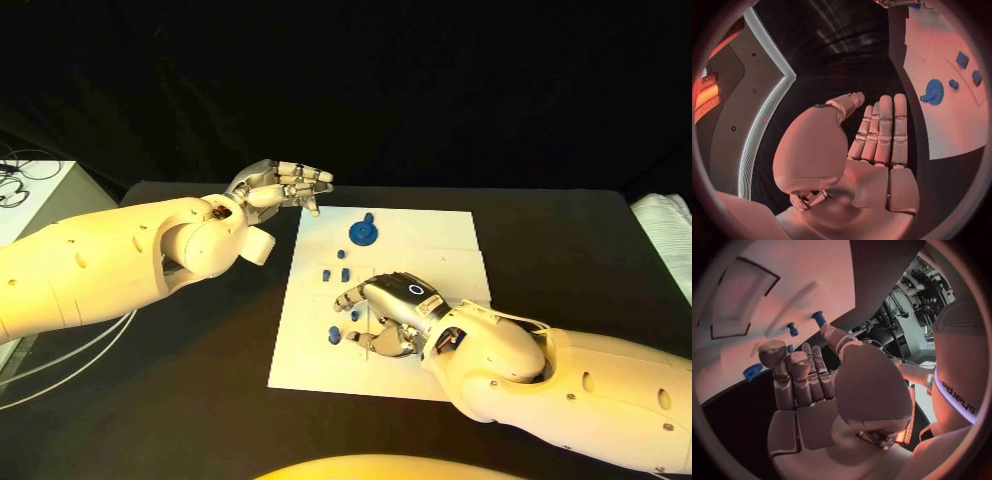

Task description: Assemble the parts on the task board

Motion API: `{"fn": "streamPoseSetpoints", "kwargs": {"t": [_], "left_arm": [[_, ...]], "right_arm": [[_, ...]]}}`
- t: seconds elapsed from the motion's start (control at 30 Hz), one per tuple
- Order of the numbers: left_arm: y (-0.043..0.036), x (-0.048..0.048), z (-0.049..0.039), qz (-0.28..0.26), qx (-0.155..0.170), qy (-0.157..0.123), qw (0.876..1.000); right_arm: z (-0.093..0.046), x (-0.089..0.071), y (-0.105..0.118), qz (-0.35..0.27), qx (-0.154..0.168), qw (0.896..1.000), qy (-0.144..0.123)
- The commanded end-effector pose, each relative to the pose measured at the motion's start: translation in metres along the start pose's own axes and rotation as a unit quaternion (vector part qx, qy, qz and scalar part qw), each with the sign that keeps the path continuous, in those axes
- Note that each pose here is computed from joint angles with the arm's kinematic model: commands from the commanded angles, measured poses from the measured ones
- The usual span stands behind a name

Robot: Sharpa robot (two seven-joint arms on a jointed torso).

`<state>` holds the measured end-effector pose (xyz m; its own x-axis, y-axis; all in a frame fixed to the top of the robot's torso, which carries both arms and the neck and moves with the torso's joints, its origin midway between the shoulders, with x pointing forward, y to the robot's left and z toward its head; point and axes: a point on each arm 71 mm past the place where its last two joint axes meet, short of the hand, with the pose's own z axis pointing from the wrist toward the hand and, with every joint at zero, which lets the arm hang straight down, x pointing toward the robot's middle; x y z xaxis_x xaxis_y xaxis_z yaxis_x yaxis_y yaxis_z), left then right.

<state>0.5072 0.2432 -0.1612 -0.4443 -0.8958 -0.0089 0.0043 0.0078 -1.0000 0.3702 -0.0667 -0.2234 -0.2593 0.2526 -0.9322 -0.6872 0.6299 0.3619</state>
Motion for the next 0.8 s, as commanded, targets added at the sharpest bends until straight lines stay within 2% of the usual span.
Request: {"fn": "streamPoseSetpoints", "kwargs": {"t": [0.03,0.17,0.23,0.27,0.3,0.4,0.6,0.8], "left_arm": [[-0.0009,0.0018,-0.0001,-0.005,0.003,0.008,1.0],[-0.001,0.0002,-0.0014,-0.005,0.003,0.006,1.0],[-0.0011,-0.0003,-0.002,-0.005,0.003,0.005,1.0],[-0.0012,-0.0012,-0.003,-0.004,0.004,0.004,1.0],[-0.0013,-0.0014,-0.0033,-0.004,0.004,0.004,1.0],[-0.0015,-0.0028,-0.006,-0.006,0.005,0.001,1.0],[-0.0004,-0.0004,-0.0115,-0.011,0.003,0.003,1.0],[0.0015,0.0035,-0.0178,-0.015,0.001,0.007,1.0]], "right_arm": [[-0.005,-0.017,-0.01,0.051,0.016,0.998,-0.037],[-0.018,-0.044,-0.039,0.117,0.08,0.989,-0.04],[-0.023,-0.05,-0.047,0.129,0.097,0.986,-0.036],[-0.031,-0.06,-0.06,0.147,0.124,0.981,-0.03],[-0.034,-0.063,-0.063,0.151,0.131,0.979,-0.029],[-0.055,-0.077,-0.086,0.173,0.182,0.968,-0.015],[-0.087,-0.084,-0.108,0.181,0.239,0.954,0.005],[-0.115,-0.084,-0.111,0.153,0.277,0.948,0.02]]}}
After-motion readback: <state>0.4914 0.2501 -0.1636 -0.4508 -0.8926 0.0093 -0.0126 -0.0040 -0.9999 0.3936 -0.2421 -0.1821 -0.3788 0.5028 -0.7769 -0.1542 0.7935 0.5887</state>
